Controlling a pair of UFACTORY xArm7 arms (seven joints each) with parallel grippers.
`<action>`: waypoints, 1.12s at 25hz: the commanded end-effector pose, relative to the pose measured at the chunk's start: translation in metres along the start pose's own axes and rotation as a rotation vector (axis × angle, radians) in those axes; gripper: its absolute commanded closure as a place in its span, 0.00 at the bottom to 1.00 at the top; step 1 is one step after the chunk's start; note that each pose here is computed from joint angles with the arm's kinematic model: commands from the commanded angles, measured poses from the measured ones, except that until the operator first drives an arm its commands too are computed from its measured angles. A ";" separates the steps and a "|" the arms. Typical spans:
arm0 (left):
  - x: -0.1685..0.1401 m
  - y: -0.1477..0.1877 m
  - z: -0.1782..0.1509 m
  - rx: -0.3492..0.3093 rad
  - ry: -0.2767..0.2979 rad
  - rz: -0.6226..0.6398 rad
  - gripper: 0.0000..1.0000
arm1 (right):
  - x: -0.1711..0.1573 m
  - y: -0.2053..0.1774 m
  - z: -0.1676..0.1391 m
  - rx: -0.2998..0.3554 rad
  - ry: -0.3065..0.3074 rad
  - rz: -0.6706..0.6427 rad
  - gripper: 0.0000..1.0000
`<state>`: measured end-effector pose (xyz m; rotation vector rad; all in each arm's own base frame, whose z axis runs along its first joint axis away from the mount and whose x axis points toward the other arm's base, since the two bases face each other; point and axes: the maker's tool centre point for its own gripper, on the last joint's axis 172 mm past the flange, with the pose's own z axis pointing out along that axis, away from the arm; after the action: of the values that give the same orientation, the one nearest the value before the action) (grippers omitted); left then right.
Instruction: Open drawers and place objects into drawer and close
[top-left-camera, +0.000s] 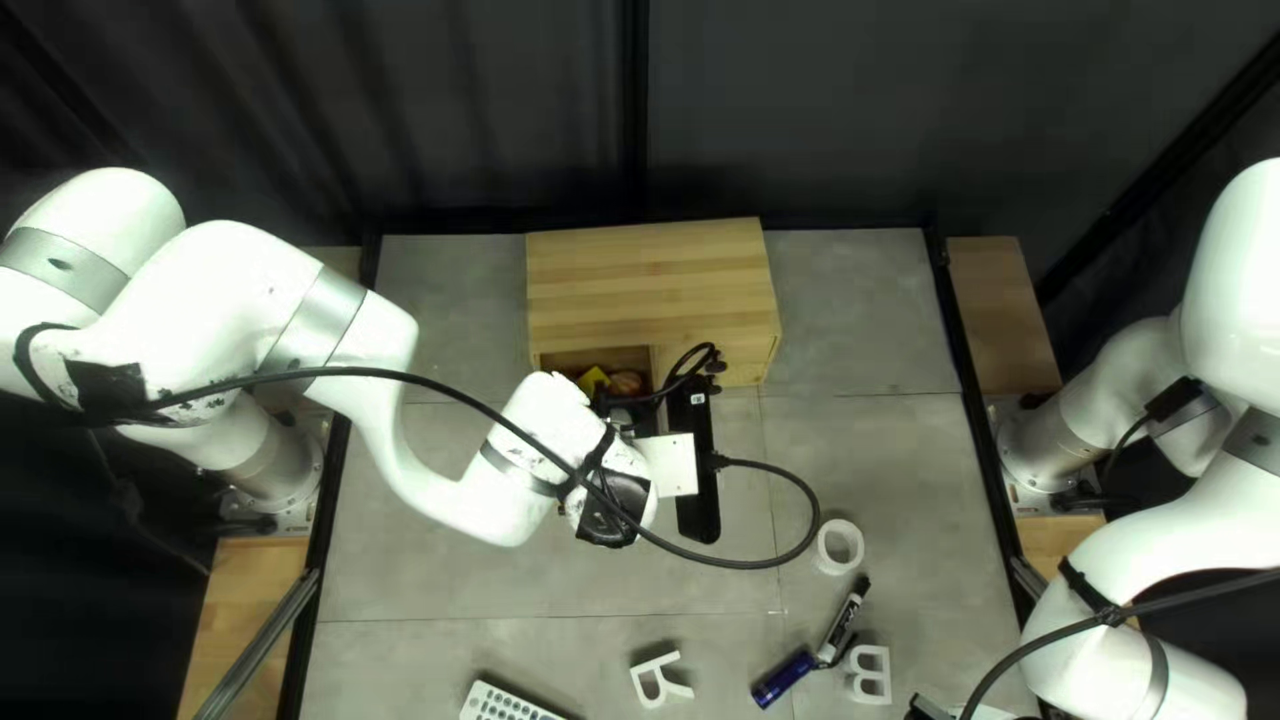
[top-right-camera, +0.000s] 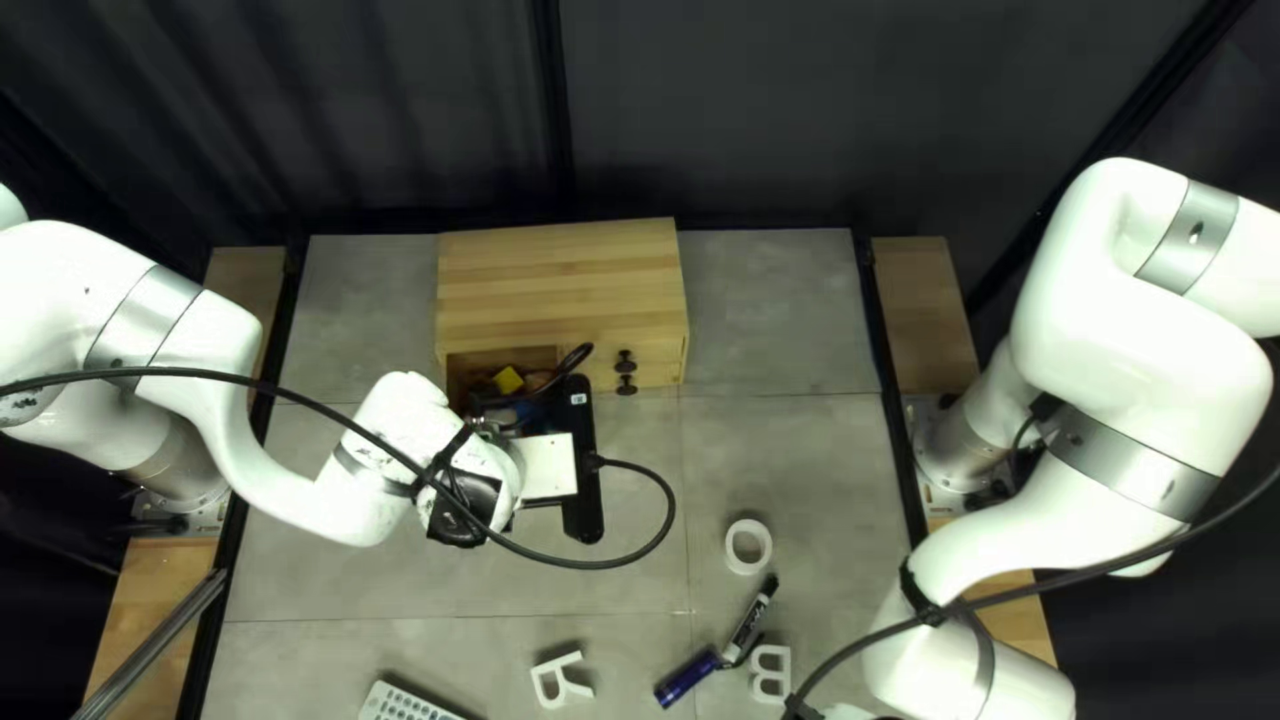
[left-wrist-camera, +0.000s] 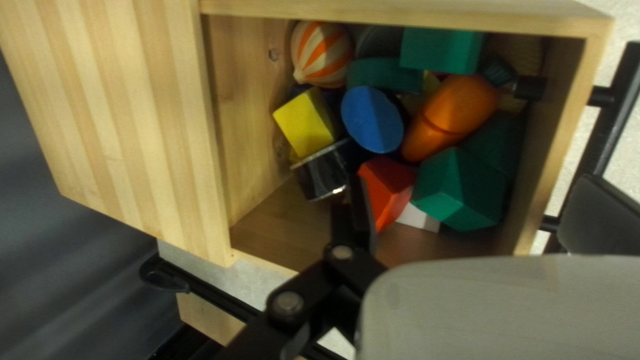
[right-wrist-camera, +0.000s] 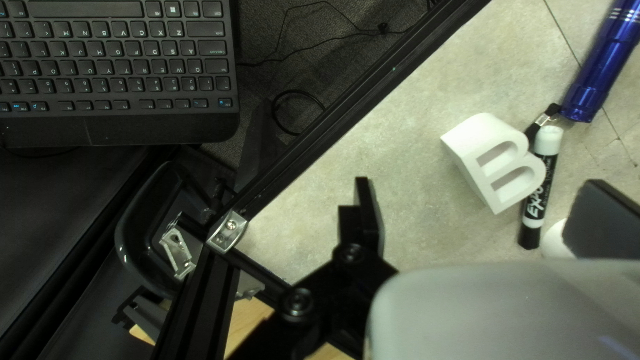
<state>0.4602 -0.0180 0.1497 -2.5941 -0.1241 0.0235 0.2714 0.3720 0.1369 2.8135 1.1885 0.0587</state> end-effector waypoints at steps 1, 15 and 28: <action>-0.001 -0.005 0.001 0.015 0.004 -0.007 0.00 | 0.000 0.000 0.000 0.000 0.000 0.000 0.00; -0.001 -0.019 -0.001 0.045 0.026 0.004 0.00 | 0.000 0.000 0.000 0.000 0.000 0.000 0.00; 0.003 -0.039 0.007 0.058 0.019 0.022 0.00 | 0.000 0.000 0.000 0.000 0.000 0.000 0.00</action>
<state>0.4596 0.0153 0.1632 -2.5388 -0.0877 0.0085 0.2714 0.3720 0.1369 2.8135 1.1885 0.0587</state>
